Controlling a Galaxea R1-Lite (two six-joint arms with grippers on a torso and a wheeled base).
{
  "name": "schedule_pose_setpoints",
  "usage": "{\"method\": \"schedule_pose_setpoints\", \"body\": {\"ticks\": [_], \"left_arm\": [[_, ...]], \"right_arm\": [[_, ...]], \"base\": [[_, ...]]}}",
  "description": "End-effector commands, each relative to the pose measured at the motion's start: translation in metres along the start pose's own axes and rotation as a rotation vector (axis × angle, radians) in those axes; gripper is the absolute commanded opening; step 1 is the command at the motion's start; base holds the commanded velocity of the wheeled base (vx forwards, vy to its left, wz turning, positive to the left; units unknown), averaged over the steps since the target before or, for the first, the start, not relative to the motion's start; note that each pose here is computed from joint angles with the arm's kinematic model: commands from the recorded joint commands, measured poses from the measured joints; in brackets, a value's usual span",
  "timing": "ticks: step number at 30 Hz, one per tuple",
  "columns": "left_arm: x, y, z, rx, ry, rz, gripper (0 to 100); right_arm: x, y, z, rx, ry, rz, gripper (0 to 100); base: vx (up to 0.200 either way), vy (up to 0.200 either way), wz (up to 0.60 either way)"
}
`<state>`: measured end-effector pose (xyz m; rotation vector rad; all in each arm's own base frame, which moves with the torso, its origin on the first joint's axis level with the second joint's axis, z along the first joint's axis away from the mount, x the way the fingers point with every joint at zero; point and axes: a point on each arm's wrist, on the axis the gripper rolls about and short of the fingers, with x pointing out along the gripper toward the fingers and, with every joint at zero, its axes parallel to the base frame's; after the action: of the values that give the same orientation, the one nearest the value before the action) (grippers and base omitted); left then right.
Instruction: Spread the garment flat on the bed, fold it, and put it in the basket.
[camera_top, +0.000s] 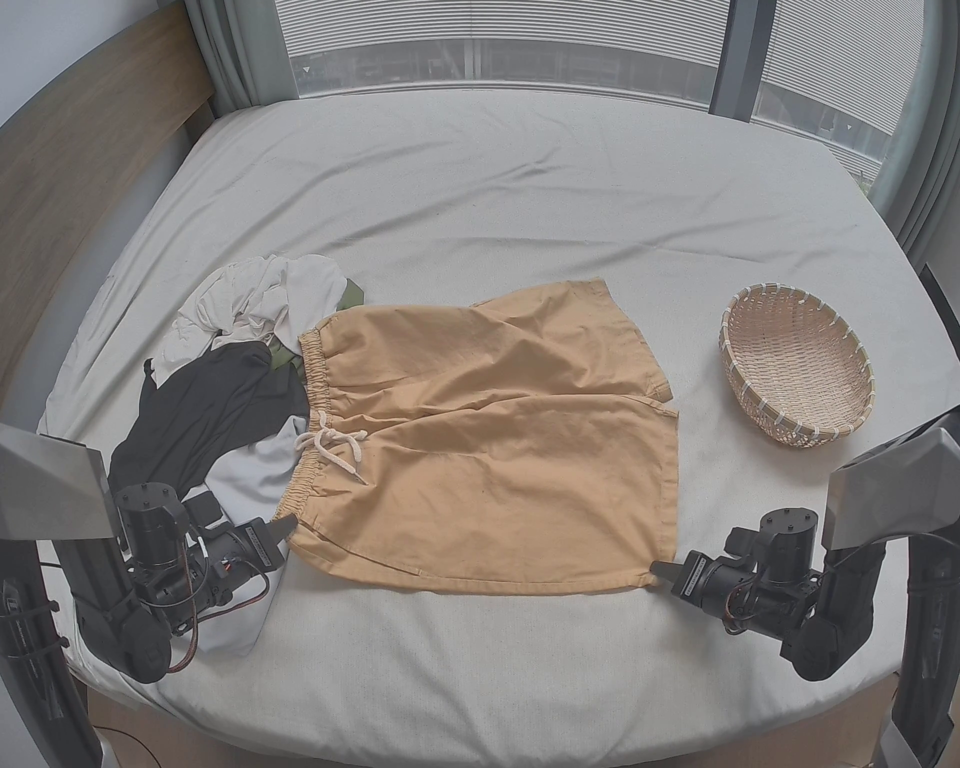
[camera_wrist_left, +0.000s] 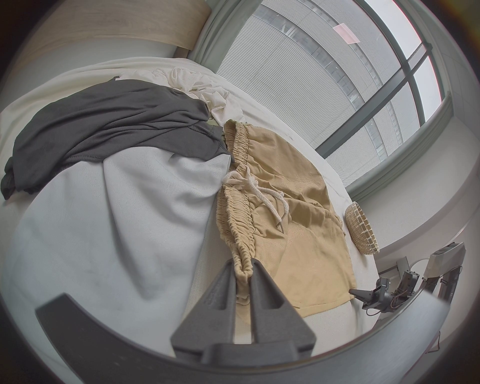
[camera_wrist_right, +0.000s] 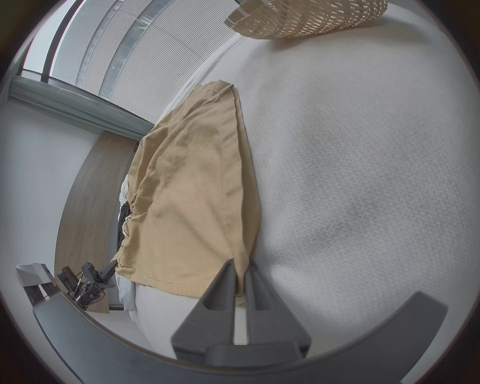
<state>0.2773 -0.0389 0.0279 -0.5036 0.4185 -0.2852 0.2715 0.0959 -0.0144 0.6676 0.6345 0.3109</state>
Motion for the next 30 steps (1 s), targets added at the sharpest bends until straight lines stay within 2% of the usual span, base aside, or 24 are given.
{"method": "schedule_pose_setpoints", "body": {"ticks": [1,7,12,19,26,30], "left_arm": [[-0.001,-0.001,-0.001,-0.001,0.004,-0.002,0],[-0.004,-0.014,-0.003,-0.029,0.015,-0.045,0],[-0.019,-0.031,-0.009,-0.074,0.055,-0.093,0],[-0.028,-0.025,-0.022,-0.082,0.120,-0.048,0],[-0.027,-0.016,-0.031,-0.089,0.157,-0.005,0],[-0.027,-0.013,-0.031,-0.042,0.160,-0.002,0]], "right_arm": [[-0.011,0.009,0.007,-0.009,-0.030,0.026,0],[-0.026,0.010,0.015,-0.015,-0.063,0.019,0],[-0.038,-0.001,0.018,-0.042,-0.069,-0.032,0],[-0.053,-0.015,0.008,-0.088,-0.019,-0.103,0],[-0.047,-0.021,0.002,-0.081,0.030,-0.105,0],[-0.042,-0.025,-0.003,-0.076,0.053,-0.115,0]], "base": [[0.000,0.000,0.00],[0.000,0.000,0.00],[0.000,0.000,0.00],[0.000,0.000,0.00],[0.000,0.000,0.00],[0.000,0.000,0.00]]}}
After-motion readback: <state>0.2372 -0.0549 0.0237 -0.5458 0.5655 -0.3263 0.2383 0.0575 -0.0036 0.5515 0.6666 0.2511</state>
